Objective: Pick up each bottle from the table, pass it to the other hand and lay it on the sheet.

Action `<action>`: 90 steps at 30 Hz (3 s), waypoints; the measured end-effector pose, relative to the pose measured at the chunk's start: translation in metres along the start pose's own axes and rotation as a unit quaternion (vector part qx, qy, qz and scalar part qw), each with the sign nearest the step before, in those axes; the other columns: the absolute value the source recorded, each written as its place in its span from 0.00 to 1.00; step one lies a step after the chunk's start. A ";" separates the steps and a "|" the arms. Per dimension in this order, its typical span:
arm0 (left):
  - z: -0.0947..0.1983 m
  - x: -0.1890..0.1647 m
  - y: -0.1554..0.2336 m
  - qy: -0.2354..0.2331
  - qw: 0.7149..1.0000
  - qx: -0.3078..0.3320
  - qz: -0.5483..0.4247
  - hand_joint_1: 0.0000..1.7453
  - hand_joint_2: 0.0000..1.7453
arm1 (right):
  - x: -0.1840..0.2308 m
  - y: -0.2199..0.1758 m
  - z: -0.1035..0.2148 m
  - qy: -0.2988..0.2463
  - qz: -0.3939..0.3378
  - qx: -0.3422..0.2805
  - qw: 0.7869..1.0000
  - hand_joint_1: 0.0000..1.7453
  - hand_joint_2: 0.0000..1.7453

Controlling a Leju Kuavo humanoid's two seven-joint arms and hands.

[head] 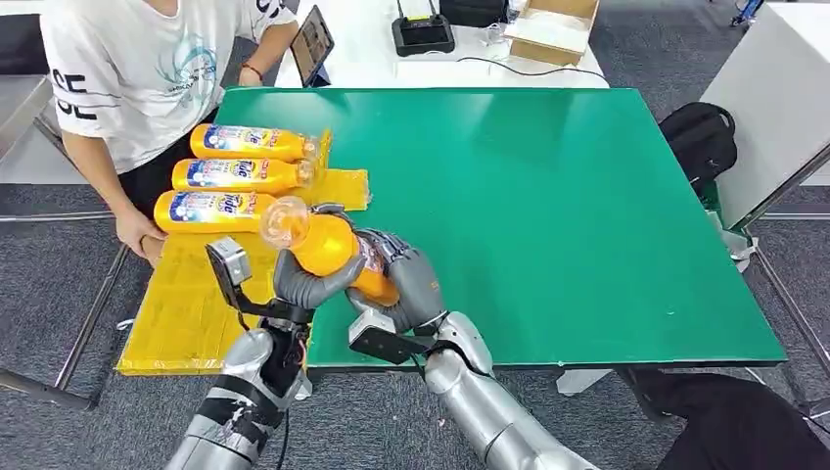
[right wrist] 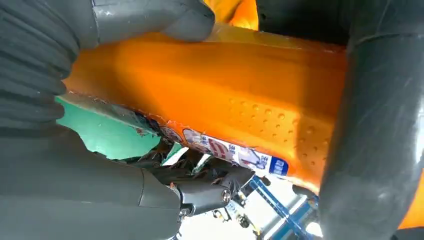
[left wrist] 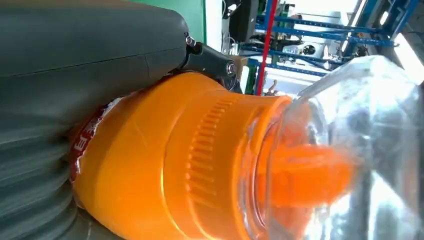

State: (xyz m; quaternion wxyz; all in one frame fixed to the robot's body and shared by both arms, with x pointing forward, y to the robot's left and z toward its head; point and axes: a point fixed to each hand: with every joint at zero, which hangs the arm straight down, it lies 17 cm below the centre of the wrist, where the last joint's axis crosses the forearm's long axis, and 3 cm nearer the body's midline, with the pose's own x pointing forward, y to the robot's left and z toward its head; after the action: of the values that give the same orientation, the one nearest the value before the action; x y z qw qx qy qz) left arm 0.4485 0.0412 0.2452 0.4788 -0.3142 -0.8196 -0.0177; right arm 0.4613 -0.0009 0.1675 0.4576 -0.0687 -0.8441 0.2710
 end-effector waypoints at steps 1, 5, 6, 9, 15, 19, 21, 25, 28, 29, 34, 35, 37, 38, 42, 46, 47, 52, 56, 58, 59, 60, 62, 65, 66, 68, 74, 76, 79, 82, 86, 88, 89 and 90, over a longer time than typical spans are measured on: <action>-0.001 0.000 0.000 -0.001 1.000 0.000 -0.003 1.00 1.00 | 0.001 0.000 -0.001 0.000 0.000 -0.002 1.000 1.00 1.00; -0.001 0.000 0.000 -0.001 1.000 0.001 -0.008 1.00 1.00 | 0.001 0.000 -0.001 0.002 -0.001 -0.003 1.000 0.00 1.00; -0.002 0.001 0.000 -0.002 1.000 0.000 -0.009 1.00 1.00 | 0.002 0.000 -0.001 0.001 0.000 -0.004 1.000 0.00 0.00; -0.006 0.003 0.000 -0.007 1.000 0.002 -0.016 1.00 1.00 | 0.006 0.003 -0.002 -0.004 0.004 -0.001 1.000 0.00 0.00; -0.012 0.011 0.022 -0.028 0.995 0.052 -0.082 1.00 1.00 | 0.010 0.004 0.000 -0.002 -0.040 -0.006 0.999 0.00 0.00; -0.016 0.018 0.039 -0.036 0.991 0.078 -0.106 1.00 1.00 | 0.020 -0.002 -0.001 -0.018 -0.051 -0.018 0.998 0.00 0.00; -0.017 0.020 0.043 -0.039 0.989 0.084 -0.112 1.00 1.00 | 0.022 -0.005 -0.002 -0.021 -0.055 -0.023 0.998 0.00 0.00; -0.015 0.030 0.068 -0.057 0.977 0.135 -0.153 1.00 1.00 | 0.025 -0.023 -0.001 -0.018 -0.086 -0.065 0.994 0.00 0.00; -0.011 0.043 0.096 -0.074 0.959 0.179 -0.207 1.00 1.00 | 0.026 -0.051 -0.001 -0.016 -0.105 -0.115 0.988 0.00 0.00; -0.010 0.046 0.103 -0.077 0.954 0.188 -0.219 1.00 1.00 | 0.027 -0.059 -0.001 -0.018 -0.106 -0.128 0.986 0.00 0.00; -0.003 0.055 0.129 -0.078 0.930 0.221 -0.284 1.00 1.00 | 0.033 -0.090 0.002 -0.028 -0.113 -0.175 0.978 0.00 0.00; -0.001 0.058 0.132 -0.079 0.922 0.226 -0.305 1.00 1.00 | 0.035 -0.095 0.002 -0.031 -0.111 -0.184 0.976 0.00 0.00; 0.001 0.062 0.138 -0.081 0.901 0.228 -0.360 1.00 1.00 | 0.039 -0.104 0.004 -0.039 -0.107 -0.199 0.973 0.00 0.00; 0.002 0.062 0.140 -0.080 0.886 0.226 -0.397 1.00 1.00 | 0.043 -0.111 0.006 -0.046 -0.102 -0.211 0.971 0.00 0.00; 0.000 0.051 0.138 -0.066 0.790 0.161 -0.588 1.00 1.00 | 0.054 -0.139 0.012 -0.061 -0.082 -0.259 0.961 0.00 0.00; 0.001 0.025 0.131 -0.047 0.696 0.059 -0.714 1.00 1.00 | 0.061 -0.155 0.015 -0.072 -0.075 -0.280 0.954 0.00 0.00; 0.002 0.023 0.134 -0.042 0.693 0.058 -0.718 1.00 1.00 | 0.062 -0.157 0.015 -0.074 -0.075 -0.283 0.953 0.00 0.00; 0.006 0.018 0.144 -0.025 0.673 0.049 -0.738 1.00 1.00 | 0.065 -0.163 0.016 -0.079 -0.073 -0.289 0.951 0.00 0.00; 0.010 -0.008 0.144 -0.001 0.592 -0.026 -0.806 1.00 1.00 | 0.066 -0.163 0.015 -0.080 -0.077 -0.288 0.951 0.00 0.00; 0.013 -0.021 0.149 0.015 0.565 -0.055 -0.823 1.00 1.00 | 0.068 -0.163 0.013 -0.083 -0.081 -0.284 0.952 0.00 0.00; 0.014 -0.026 0.155 0.024 0.557 -0.062 -0.828 1.00 1.00 | 0.069 -0.162 0.012 -0.085 -0.083 -0.283 0.952 0.00 0.00; 0.016 -0.034 0.158 0.034 0.551 -0.072 -0.831 1.00 1.00 | 0.070 -0.162 0.011 -0.086 -0.086 -0.281 0.952 0.00 0.00; 0.023 -0.046 0.165 0.048 0.543 -0.096 -0.833 1.00 1.00 | 0.071 -0.161 0.010 -0.088 -0.089 -0.279 0.952 0.00 0.00; 0.038 -0.073 0.181 0.095 0.544 -0.134 -0.823 1.00 1.00 | 0.072 -0.158 0.008 -0.089 -0.093 -0.274 0.953 0.00 0.00; 0.045 -0.082 0.189 0.119 0.542 -0.147 -0.819 1.00 1.00 | 0.072 -0.157 0.008 -0.090 -0.095 -0.272 0.953 0.00 0.00; 0.059 -0.097 0.202 0.164 0.539 -0.169 -0.809 1.00 1.00 | 0.073 -0.154 0.008 -0.091 -0.098 -0.267 0.954 0.00 0.00; 0.076 -0.110 0.216 0.200 0.527 -0.195 -0.803 1.00 1.00 | 0.073 -0.151 0.007 -0.089 -0.101 -0.263 0.955 0.00 0.00; 0.077 -0.111 0.219 0.205 0.524 -0.197 -0.803 1.00 1.00 | 0.072 -0.150 0.007 -0.089 -0.101 -0.263 0.956 0.00 0.00; 0.079 -0.112 0.225 0.221 0.520 -0.199 -0.801 1.00 1.00 | 0.072 -0.148 0.007 -0.088 -0.104 -0.258 0.957 0.00 0.00; 0.080 -0.113 0.233 0.243 0.521 -0.196 -0.794 1.00 1.00 | 0.072 -0.146 0.007 -0.088 -0.104 -0.254 0.958 0.00 0.00; 0.078 -0.112 0.242 0.269 0.531 -0.190 -0.781 0.00 1.00 | 0.073 -0.142 0.006 -0.089 -0.104 -0.246 0.959 0.00 0.00; 0.078 -0.112 0.245 0.279 0.543 -0.181 -0.771 0.00 1.00 | 0.074 -0.140 0.005 -0.089 -0.105 -0.243 0.960 0.00 0.00; 0.079 -0.111 0.247 0.287 0.558 -0.174 -0.759 0.00 1.00 | 0.074 -0.139 0.005 -0.088 -0.106 -0.241 0.961 0.00 0.00; 0.079 -0.111 0.248 0.292 0.569 -0.166 -0.750 0.00 1.00 | 0.074 -0.139 0.005 -0.087 -0.107 -0.240 0.961 0.00 0.00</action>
State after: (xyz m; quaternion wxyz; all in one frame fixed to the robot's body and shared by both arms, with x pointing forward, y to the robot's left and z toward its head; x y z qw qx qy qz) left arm 0.5577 0.2109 0.0473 0.4463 0.3618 -0.5593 -0.5976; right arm 0.4335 -0.0932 0.2918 0.3785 -0.0624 -0.9234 0.0147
